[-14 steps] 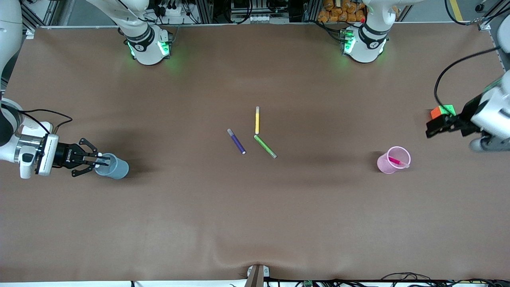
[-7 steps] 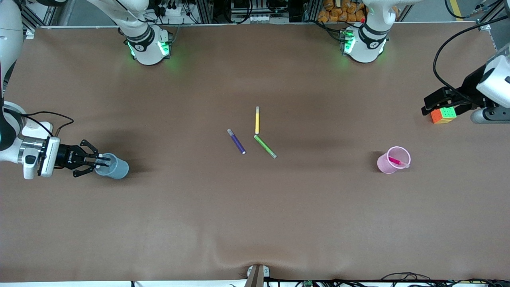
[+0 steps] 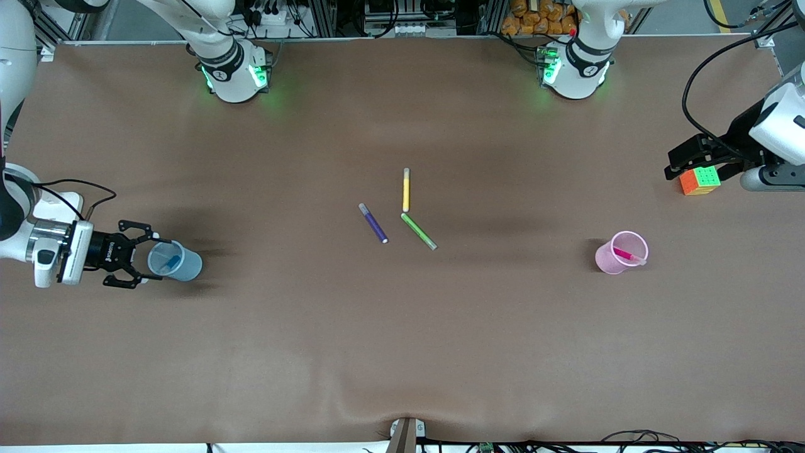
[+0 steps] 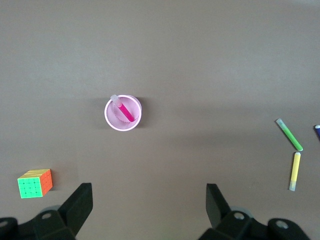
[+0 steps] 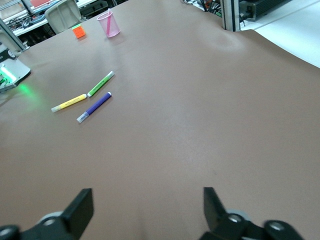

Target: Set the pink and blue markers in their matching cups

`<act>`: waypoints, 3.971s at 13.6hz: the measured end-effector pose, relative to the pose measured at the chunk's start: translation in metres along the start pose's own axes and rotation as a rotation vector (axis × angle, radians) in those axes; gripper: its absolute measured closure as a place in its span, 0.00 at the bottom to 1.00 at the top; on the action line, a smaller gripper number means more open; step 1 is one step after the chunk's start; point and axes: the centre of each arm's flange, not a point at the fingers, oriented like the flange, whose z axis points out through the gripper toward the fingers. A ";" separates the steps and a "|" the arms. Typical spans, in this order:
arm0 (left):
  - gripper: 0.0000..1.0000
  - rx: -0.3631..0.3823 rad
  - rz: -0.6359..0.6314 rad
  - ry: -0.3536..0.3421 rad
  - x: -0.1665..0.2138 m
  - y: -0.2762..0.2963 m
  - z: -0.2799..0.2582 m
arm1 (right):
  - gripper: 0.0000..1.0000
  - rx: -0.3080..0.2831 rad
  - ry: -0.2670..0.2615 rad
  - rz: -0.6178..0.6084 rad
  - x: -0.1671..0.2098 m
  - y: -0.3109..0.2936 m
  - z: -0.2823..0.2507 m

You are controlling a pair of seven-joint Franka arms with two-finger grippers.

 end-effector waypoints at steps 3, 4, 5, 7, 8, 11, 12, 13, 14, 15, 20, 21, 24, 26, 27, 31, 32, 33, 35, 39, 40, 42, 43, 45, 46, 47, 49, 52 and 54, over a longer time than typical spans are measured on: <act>0.00 -0.001 0.004 0.008 0.000 0.002 -0.002 | 0.00 -0.009 -0.046 0.047 0.011 0.004 -0.010; 0.00 -0.001 0.006 0.012 0.001 0.003 -0.004 | 0.00 -0.008 -0.071 0.069 0.015 0.003 -0.012; 0.00 -0.001 0.007 0.019 0.001 0.004 -0.007 | 0.00 -0.010 -0.106 0.094 0.021 0.002 -0.014; 0.00 -0.002 0.008 0.038 0.001 0.003 -0.016 | 0.00 -0.033 -0.185 0.135 0.043 -0.002 -0.020; 0.00 -0.003 0.014 0.045 0.001 0.004 -0.020 | 0.00 -0.046 -0.222 0.159 0.057 -0.006 -0.022; 0.00 0.016 0.042 0.049 -0.001 0.015 -0.023 | 0.00 -0.091 -0.333 0.235 0.096 -0.024 -0.030; 0.00 0.020 0.041 0.052 -0.002 0.014 -0.025 | 0.00 -0.106 -0.355 0.251 0.107 -0.029 -0.033; 0.00 0.020 0.038 0.055 -0.002 0.012 -0.027 | 0.00 -0.122 -0.371 0.269 0.115 -0.034 -0.036; 0.00 0.020 0.035 0.055 -0.003 0.009 -0.029 | 0.00 -0.136 -0.389 0.287 0.121 -0.037 -0.039; 0.00 0.021 0.033 0.055 -0.005 0.007 -0.032 | 0.00 -0.151 -0.409 0.307 0.128 -0.042 -0.042; 0.00 0.022 0.032 0.055 -0.006 -0.001 -0.034 | 0.00 -0.244 -0.523 0.483 0.176 -0.075 -0.045; 0.00 0.022 0.032 0.055 -0.006 -0.001 -0.034 | 0.00 -0.273 -0.545 0.525 0.187 -0.084 -0.047; 0.00 0.022 0.030 0.055 -0.006 -0.002 -0.034 | 0.00 -0.362 -0.592 0.633 0.215 -0.108 -0.050; 0.00 0.022 0.030 0.056 -0.006 -0.002 -0.035 | 0.00 -0.422 -0.615 0.696 0.227 -0.119 -0.053; 0.00 0.023 0.030 0.057 -0.006 -0.002 -0.036 | 0.00 -0.465 -0.629 0.727 0.231 -0.123 -0.058; 0.00 0.023 0.030 0.053 -0.008 -0.002 -0.042 | 0.00 -0.612 -0.621 0.864 0.240 -0.140 -0.087; 0.00 0.023 0.030 0.052 -0.008 -0.002 -0.042 | 0.00 -0.626 -0.611 0.905 0.244 -0.148 -0.091; 0.00 0.023 0.030 0.051 -0.008 -0.002 -0.042 | 0.00 -0.633 -0.605 0.941 0.248 -0.156 -0.094; 0.00 0.023 0.030 0.047 -0.009 -0.002 -0.042 | 0.00 -0.649 -0.593 1.005 0.253 -0.167 -0.098; 0.00 0.024 0.029 0.040 -0.009 -0.002 -0.041 | 0.00 -0.667 -0.591 1.120 0.262 -0.186 -0.114; 0.00 0.024 0.029 0.040 -0.009 -0.002 -0.041 | 0.00 -0.676 -0.585 1.147 0.265 -0.190 -0.118; 0.00 0.024 0.029 0.040 -0.009 -0.002 -0.041 | 0.00 -0.690 -0.577 1.188 0.267 -0.194 -0.123; 0.00 0.024 0.029 0.040 -0.009 -0.002 -0.041 | 0.00 -0.694 -0.574 1.195 0.268 -0.195 -0.123; 0.00 0.024 0.029 0.039 -0.009 -0.002 -0.040 | 0.00 -0.700 -0.574 1.200 0.268 -0.195 -0.124; 0.00 0.024 0.029 0.038 -0.009 -0.002 -0.040 | 0.00 -0.707 -0.579 1.199 0.267 -0.195 -0.124; 0.00 0.024 0.029 0.038 -0.009 -0.002 -0.040 | 0.00 -0.717 -0.586 1.198 0.267 -0.195 -0.125; 0.00 0.024 0.029 0.036 -0.009 -0.002 -0.039 | 0.00 -0.734 -0.598 1.194 0.266 -0.195 -0.127; 0.00 0.024 0.029 0.036 -0.008 -0.002 -0.039 | 0.00 -0.736 -0.602 1.189 0.267 -0.195 -0.125; 0.00 0.024 0.029 0.035 -0.008 -0.002 -0.038 | 0.00 -0.737 -0.603 1.188 0.267 -0.195 -0.125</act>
